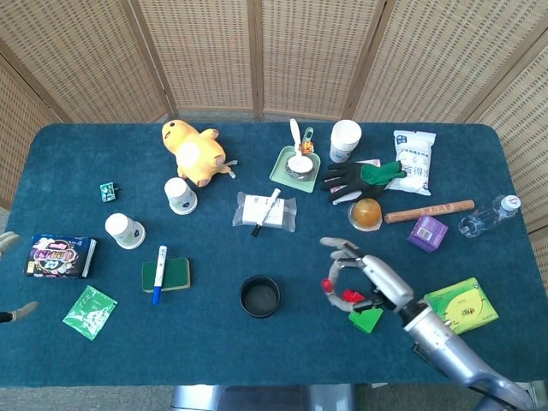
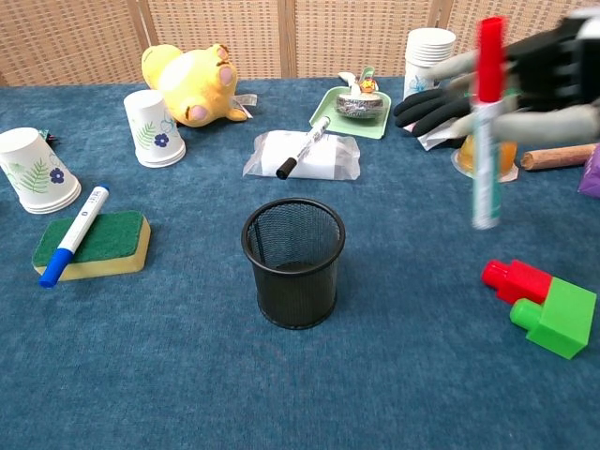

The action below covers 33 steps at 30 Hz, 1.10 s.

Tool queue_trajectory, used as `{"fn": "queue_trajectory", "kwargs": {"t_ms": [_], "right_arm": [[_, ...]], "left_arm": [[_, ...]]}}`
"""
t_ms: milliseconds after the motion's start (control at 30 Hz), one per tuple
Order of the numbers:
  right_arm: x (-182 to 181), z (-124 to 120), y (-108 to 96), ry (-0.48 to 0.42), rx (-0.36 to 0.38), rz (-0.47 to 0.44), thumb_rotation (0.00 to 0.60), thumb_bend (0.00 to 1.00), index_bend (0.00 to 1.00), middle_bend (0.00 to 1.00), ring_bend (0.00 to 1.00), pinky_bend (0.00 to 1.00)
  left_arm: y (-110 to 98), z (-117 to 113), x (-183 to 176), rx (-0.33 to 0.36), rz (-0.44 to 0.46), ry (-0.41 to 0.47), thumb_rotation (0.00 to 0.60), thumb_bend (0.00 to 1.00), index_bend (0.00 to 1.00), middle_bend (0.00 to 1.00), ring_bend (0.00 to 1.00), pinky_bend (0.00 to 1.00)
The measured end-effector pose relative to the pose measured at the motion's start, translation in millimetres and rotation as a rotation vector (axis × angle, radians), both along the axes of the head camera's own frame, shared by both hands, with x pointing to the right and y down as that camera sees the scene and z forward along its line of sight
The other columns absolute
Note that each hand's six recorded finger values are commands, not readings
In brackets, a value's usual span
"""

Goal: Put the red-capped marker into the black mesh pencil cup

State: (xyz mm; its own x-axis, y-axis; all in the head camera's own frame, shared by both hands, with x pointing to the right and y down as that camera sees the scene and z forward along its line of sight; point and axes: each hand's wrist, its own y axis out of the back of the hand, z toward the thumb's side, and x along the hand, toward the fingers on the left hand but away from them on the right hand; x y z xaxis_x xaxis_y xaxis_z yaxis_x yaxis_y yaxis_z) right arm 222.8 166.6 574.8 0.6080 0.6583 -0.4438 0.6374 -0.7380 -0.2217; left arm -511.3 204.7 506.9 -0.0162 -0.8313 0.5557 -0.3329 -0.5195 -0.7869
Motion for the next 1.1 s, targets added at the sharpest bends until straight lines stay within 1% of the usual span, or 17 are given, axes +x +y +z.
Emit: {"fn": "queue_trajectory", "kwargs": {"t_ms": [133,267,400,533,900,1100], "right_arm": [[-29.2,3.8,3.0,-0.066,-0.025,-0.040,0.600,0.41,0.61,0.13,0.06,0.21],[-55.8,-0.5,3.0,-0.128,-0.031,-0.068,0.600,0.41,0.61,0.13,0.06,0.21],[-68.3,-3.3,4.7,-0.152,-0.036,-0.078,0.600,0.41,0.61,0.13,0.06,0.21],[-77.3,-2.1,3.1,-0.156,-0.035,-0.079,0.600,0.41,0.61,0.13,0.06,0.21],[-106.8,4.9,-8.1,-0.180,-0.027,-0.038,0.600,0.41,0.61,0.13,0.06,0.21],[-116.6,12.9,-14.9,-0.198,-0.050,0.015,0.600,0.41,0.61,0.13,0.06,0.21]], "left_arm": [[-0.7,2.0,-1.4,-0.010,-0.003,-0.001,0.600,0.02,0.00,0.00,0.00,0.04],[-1.7,1.9,-3.9,-0.009,-0.011,-0.001,0.600,0.02,0.00,0.00,0.00,0.04],[-2.1,1.8,-8.0,-0.010,-0.023,-0.001,0.600,0.02,0.00,0.00,0.00,0.04],[-2.2,2.0,-8.7,-0.012,-0.023,0.001,0.600,0.02,0.00,0.00,0.00,0.04],[-1.5,2.6,-6.6,-0.017,-0.013,0.004,0.600,0.02,0.00,0.00,0.00,0.04],[-2.7,3.2,-7.1,-0.019,-0.016,0.005,0.600,0.02,0.00,0.00,0.00,0.04]]}}
